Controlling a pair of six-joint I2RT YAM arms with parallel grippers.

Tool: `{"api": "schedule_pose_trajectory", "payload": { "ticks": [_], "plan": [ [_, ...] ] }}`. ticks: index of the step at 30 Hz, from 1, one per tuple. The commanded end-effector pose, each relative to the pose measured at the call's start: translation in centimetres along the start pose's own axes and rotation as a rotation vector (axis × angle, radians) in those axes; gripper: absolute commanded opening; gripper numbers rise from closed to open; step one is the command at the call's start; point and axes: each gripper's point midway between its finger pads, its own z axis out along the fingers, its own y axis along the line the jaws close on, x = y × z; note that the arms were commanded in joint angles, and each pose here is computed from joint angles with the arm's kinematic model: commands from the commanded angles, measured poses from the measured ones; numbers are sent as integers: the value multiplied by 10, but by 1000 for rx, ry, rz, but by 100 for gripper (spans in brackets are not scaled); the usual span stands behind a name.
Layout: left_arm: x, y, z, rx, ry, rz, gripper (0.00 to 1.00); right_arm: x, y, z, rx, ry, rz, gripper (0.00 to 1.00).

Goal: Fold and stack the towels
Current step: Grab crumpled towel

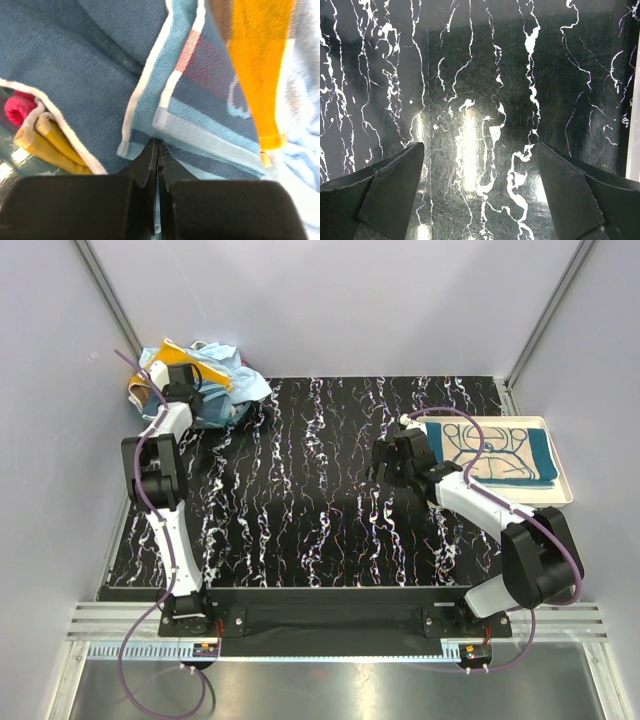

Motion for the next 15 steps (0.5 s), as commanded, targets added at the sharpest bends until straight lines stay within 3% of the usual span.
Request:
{"api": "schedule_pose_trajectory", "payload": {
  "ticks": [1,3,4,10,15],
  "plan": [
    [-37,-26,-11,105,-98,-50,0,-20,13,0,-30,-56,8,100],
    [-37,-22,-15,95,-103,-54,11,-19,12,1,-25,-53,7,100],
    [-40,-19,-18,84,-115,-60,31,-20,12,0,-24,-55,6,100],
    [-44,5,-28,23,-139,-61,51,-20,13,1,-25,-55,6,100],
    [-41,13,-22,39,-129,-71,56,-17,11,3,-19,-47,4,100]
  ]
}}
